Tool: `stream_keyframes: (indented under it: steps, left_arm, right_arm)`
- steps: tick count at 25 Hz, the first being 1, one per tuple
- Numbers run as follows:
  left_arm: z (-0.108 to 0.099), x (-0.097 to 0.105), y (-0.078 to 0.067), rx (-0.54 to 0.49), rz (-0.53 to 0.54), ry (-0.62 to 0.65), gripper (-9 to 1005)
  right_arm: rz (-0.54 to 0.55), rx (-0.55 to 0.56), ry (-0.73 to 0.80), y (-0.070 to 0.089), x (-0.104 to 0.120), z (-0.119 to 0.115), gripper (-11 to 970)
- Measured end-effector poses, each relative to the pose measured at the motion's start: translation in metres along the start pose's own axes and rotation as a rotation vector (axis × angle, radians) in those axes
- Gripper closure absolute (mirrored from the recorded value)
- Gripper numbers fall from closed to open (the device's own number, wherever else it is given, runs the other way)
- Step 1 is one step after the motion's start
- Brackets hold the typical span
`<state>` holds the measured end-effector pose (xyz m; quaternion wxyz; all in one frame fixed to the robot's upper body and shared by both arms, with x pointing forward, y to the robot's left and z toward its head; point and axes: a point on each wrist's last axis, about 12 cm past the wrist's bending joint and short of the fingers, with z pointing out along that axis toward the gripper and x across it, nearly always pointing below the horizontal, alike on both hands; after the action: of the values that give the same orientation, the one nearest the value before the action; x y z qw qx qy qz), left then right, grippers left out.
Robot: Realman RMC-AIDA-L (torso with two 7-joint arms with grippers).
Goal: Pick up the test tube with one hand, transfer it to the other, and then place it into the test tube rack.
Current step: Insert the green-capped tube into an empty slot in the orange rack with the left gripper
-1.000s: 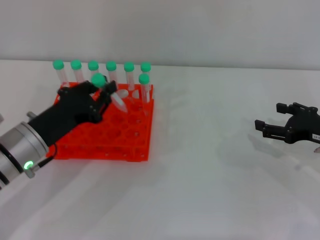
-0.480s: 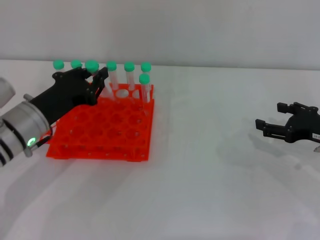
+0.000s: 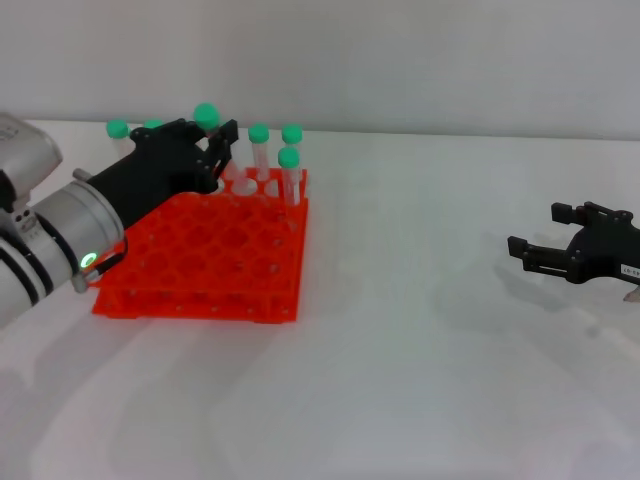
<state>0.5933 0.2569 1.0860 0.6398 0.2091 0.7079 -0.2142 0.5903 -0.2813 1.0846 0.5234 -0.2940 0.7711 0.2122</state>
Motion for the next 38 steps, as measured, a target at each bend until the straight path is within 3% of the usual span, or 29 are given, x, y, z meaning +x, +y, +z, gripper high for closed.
stream_keyframes:
  steps: [24,30,38]
  left_arm:
    - [0.008,0.011,0.0,-0.034,-0.024,0.085,733]
    - [0.019,0.013,-0.004,-0.013,-0.049,0.106,729]
    - [0.025,0.006,-0.008,0.012,-0.038,0.087,722]
  right_arm:
    - [-0.008,0.012,-0.017,-0.003,-0.007,0.004,99]
    - [-0.008,0.011,-0.017,-0.003,-0.007,0.004,99]
    - [-0.005,0.019,-0.012,-0.004,-0.006,0.004,99]
